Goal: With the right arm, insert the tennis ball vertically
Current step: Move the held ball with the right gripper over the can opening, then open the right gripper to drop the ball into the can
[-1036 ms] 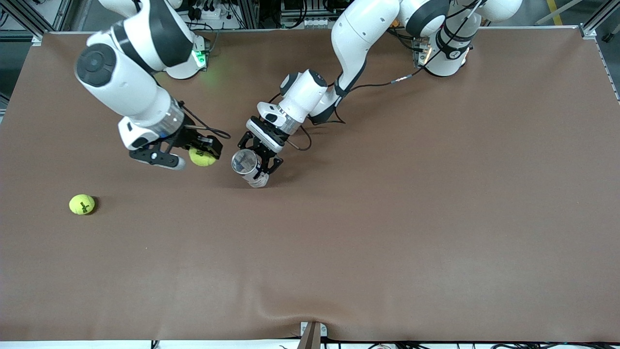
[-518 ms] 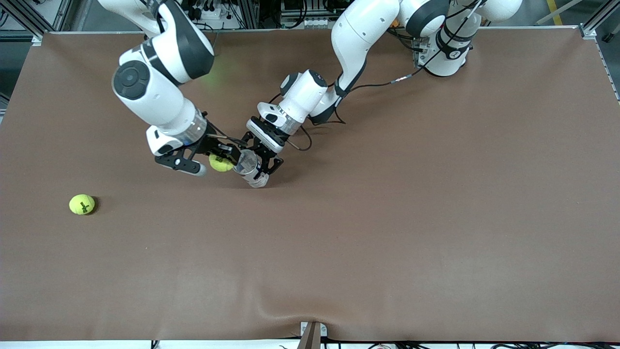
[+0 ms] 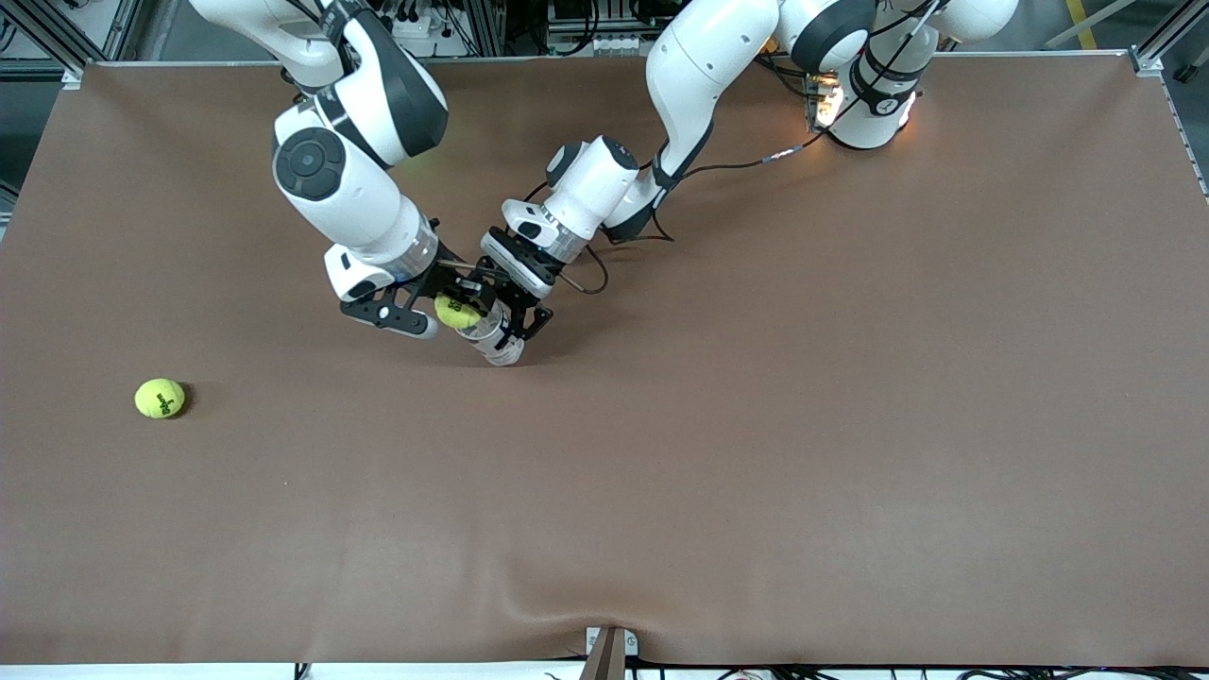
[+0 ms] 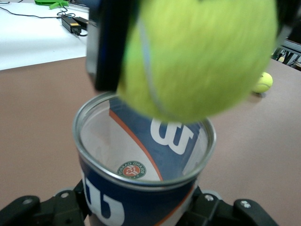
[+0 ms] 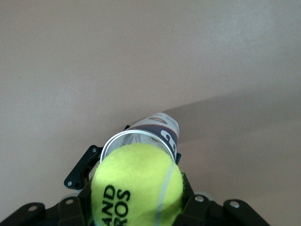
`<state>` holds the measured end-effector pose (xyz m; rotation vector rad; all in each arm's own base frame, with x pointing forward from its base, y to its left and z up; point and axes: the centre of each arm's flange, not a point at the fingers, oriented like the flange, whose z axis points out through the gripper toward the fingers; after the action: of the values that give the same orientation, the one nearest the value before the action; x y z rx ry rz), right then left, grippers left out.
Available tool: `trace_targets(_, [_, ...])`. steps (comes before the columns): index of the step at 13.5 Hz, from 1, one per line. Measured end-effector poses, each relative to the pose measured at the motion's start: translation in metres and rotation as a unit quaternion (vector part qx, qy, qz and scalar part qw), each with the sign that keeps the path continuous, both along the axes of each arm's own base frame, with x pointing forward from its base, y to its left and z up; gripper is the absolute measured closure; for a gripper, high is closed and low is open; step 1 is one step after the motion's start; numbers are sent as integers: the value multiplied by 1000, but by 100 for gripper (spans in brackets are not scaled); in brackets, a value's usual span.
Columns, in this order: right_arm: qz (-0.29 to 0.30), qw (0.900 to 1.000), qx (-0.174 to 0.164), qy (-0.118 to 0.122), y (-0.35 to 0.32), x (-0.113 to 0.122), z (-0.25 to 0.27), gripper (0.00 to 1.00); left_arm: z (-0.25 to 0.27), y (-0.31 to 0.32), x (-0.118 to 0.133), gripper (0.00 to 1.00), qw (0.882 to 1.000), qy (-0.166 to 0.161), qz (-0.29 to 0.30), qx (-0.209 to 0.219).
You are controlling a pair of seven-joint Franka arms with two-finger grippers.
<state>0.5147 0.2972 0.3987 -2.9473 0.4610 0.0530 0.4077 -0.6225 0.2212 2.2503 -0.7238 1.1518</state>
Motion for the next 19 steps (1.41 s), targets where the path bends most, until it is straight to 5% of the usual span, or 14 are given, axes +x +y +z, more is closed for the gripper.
trace_targets(7, [10, 1000, -12, -1, 0, -4, -14, 32, -1, -1, -2, 24, 1000, 0, -1, 1])
trace_targets(11, [15, 1000, -17, -3, 1, -4, -17, 11, -2, -1, -2, 23, 1000, 1, -2, 1])
trace_targets(19, [14, 1000, -16, -3, 1, -4, -17, 0, -6, -1, -3, 19, 1000, 2, -2, 4])
